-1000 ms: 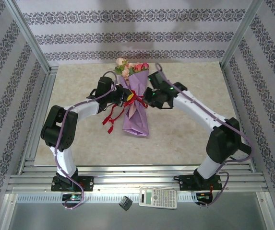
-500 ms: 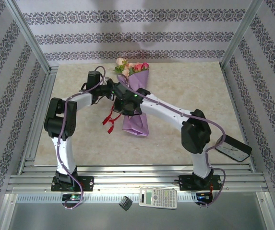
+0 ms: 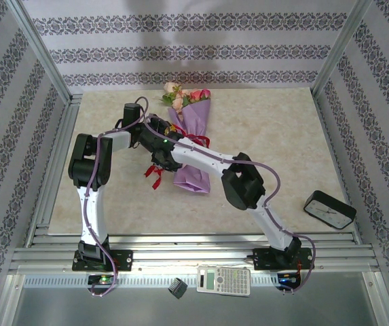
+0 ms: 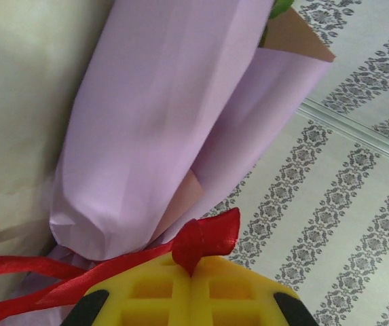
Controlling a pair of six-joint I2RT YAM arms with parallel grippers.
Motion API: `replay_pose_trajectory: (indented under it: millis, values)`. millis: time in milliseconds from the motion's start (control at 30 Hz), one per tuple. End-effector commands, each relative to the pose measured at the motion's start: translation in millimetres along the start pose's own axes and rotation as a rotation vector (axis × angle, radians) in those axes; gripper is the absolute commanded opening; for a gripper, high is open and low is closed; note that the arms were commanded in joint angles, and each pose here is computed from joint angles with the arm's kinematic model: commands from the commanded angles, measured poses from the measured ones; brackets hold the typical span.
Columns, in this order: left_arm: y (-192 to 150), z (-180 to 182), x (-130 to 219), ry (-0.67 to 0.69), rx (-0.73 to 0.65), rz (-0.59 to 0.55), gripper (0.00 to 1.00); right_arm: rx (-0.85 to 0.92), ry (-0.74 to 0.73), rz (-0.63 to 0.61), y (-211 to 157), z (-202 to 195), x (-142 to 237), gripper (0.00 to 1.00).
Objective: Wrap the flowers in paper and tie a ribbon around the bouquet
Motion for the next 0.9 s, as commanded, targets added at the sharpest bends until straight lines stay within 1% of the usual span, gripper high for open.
replay_pose_trajectory:
  millis: [0,167,400,500,633,700,767,800,867]
  values:
    - [4,-20,3,-0.058,-0.041,0.02,0.0,-0.018,-0.061,-0.039,10,-7,-4,0.33]
    - [5,-22,1,-0.064,-0.04,0.024,0.0,-0.04,-0.114,-0.022,11,-16,-21,0.34]
    - [7,-25,-1,-0.066,-0.038,0.03,0.0,-0.072,-0.1,0.006,13,-15,-39,0.32]
    - [8,-24,-2,-0.067,-0.035,0.031,0.0,-0.086,-0.091,0.022,11,-14,-47,0.3]
    - [9,-25,-2,-0.068,-0.032,0.033,0.0,-0.094,-0.067,0.029,12,-11,-54,0.22]
    - [9,-25,-2,-0.069,-0.033,0.034,0.0,-0.096,-0.053,0.036,13,-9,-58,0.15]
    - [9,-25,-2,-0.068,-0.033,0.036,0.0,-0.086,-0.029,0.027,16,-3,-55,0.03]
    - [9,-26,-3,-0.069,-0.033,0.035,0.0,-0.078,-0.02,0.02,19,-1,-50,0.0]
    - [10,-26,-2,-0.07,-0.031,0.032,0.0,-0.061,0.007,-0.004,26,6,-36,0.0]
Point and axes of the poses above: each hand's point on the last joint's axis, 136 mm out from that joint toward the fingers, its own x axis back along the fingers, its own z axis along the line the jaws close on, y = z × x, the point moved 1 cm from there along x, back along the fingers, and after that the axes turned 13 degrees about x, right-handed, at the moved point
